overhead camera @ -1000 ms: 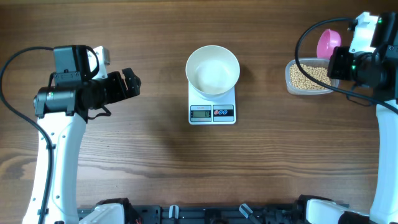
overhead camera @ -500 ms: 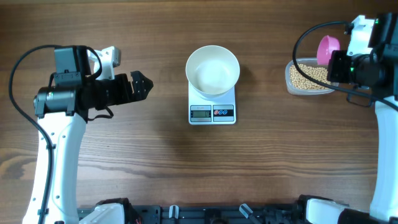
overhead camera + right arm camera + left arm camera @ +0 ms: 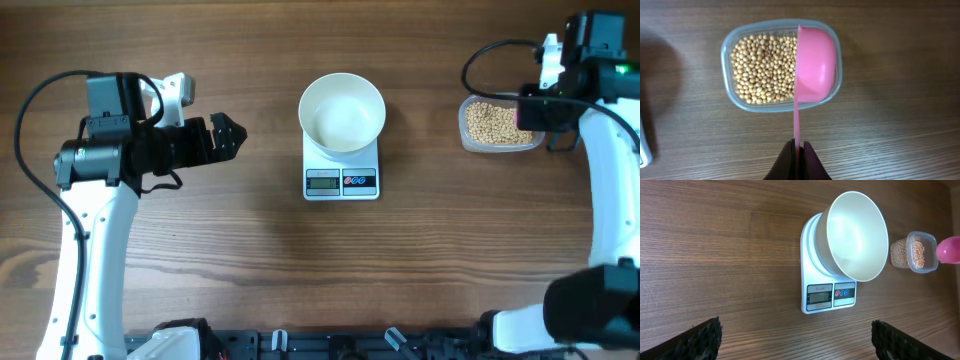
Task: Scoop item into bowl and weigh 150g on scale
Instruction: 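Lower the pink scoop with the right gripper into the soybean tub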
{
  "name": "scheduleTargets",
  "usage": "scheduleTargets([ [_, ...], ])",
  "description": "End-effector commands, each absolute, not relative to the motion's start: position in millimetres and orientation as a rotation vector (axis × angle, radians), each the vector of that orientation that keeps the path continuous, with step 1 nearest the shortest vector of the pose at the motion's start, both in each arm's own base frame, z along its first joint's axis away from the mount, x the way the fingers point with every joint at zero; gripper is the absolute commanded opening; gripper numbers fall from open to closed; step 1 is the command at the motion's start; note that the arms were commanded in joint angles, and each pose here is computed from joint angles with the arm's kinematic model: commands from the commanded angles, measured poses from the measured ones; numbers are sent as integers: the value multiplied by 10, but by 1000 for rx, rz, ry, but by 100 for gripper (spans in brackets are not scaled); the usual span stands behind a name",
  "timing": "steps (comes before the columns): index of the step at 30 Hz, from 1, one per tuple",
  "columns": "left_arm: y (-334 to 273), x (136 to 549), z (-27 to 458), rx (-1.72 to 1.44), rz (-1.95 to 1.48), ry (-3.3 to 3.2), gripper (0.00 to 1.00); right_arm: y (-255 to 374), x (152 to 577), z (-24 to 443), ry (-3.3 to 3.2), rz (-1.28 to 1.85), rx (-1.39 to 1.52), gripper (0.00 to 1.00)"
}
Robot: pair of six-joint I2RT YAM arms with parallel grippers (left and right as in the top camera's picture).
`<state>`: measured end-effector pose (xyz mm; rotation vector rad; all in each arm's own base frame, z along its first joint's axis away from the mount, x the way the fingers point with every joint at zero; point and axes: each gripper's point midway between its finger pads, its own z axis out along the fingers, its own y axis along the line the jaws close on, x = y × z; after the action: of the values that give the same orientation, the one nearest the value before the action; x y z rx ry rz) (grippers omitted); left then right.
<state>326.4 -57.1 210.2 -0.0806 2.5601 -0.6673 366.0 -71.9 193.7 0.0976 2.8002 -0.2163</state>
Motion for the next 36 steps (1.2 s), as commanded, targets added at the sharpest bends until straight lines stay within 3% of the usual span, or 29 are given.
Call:
scheduleTargets([
  [1, -612, 3286, 2195, -31, -684, 2531, 100, -786, 3732, 1774, 2846, -253, 71, 4],
  [11, -615, 3250, 2174, -38, -688, 2548, 100, -817, 3929, 1589, 2842, -261, 28, 4],
  [32, -615, 3250, 2174, -38, -688, 2548, 100, -790, 3817, 1330, 2896, -248, 8, 4],
  [36, -615, 3251, 2174, -38, -688, 2548, 100, -652, 3840, 1306, 2892, -132, -9, 5],
])
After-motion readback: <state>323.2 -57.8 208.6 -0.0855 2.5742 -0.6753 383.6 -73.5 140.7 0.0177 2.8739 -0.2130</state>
